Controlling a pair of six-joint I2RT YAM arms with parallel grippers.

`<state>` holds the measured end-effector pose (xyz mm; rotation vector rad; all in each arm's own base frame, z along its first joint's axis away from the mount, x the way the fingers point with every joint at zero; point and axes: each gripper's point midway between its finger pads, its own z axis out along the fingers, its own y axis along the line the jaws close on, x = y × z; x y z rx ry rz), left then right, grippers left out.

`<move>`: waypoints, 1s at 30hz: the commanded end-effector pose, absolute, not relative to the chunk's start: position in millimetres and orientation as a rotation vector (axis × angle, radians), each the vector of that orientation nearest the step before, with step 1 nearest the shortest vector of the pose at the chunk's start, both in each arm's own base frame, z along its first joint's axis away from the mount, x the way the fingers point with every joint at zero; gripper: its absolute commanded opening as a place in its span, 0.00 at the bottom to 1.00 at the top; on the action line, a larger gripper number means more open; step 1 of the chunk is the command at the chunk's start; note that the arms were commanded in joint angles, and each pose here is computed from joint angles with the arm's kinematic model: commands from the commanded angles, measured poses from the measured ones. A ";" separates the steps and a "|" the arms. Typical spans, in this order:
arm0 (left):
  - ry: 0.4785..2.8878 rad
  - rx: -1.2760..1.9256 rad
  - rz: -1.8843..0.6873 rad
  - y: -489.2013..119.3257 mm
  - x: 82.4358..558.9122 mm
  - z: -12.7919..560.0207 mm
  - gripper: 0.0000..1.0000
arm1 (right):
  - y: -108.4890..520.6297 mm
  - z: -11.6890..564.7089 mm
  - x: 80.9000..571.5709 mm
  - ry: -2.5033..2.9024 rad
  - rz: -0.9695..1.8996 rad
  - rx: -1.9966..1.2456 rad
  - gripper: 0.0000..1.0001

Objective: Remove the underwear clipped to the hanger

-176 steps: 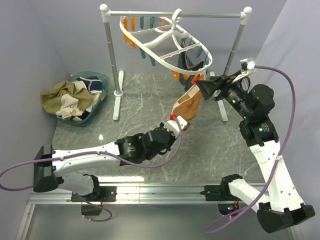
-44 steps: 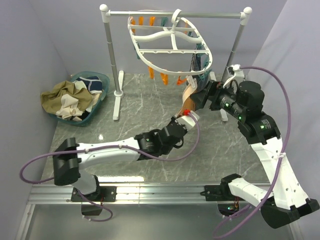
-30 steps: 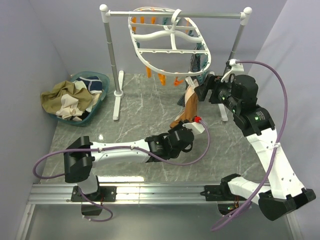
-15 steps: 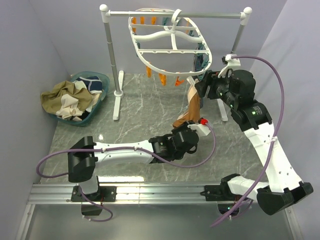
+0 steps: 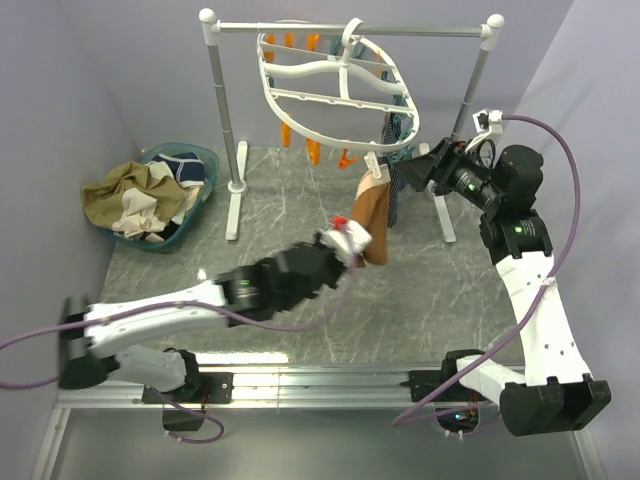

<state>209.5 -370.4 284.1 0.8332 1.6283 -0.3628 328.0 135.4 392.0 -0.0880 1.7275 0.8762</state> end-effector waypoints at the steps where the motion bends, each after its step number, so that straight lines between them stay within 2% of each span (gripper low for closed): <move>1: 1.627 0.761 -0.704 -350.3 185.8 317.2 0.01 | 163.7 415.6 296.7 1.634 1.144 -0.295 0.83; 5: 1.636 0.752 -0.797 -325.1 183.8 325.2 0.00 | 180.6 415.9 285.8 1.593 1.374 -0.376 0.83; 10: 1.655 0.747 -0.852 -307.4 183.0 328.5 0.00 | 187.8 400.5 283.8 1.621 1.521 -0.357 0.84; 22: 1.659 0.776 -0.905 -306.3 172.7 338.9 0.00 | 209.6 388.6 287.2 1.554 1.646 -0.223 0.93; 30: 1.645 0.801 -0.939 -308.8 166.7 346.9 0.00 | 228.0 391.2 299.2 1.467 1.602 -0.061 0.96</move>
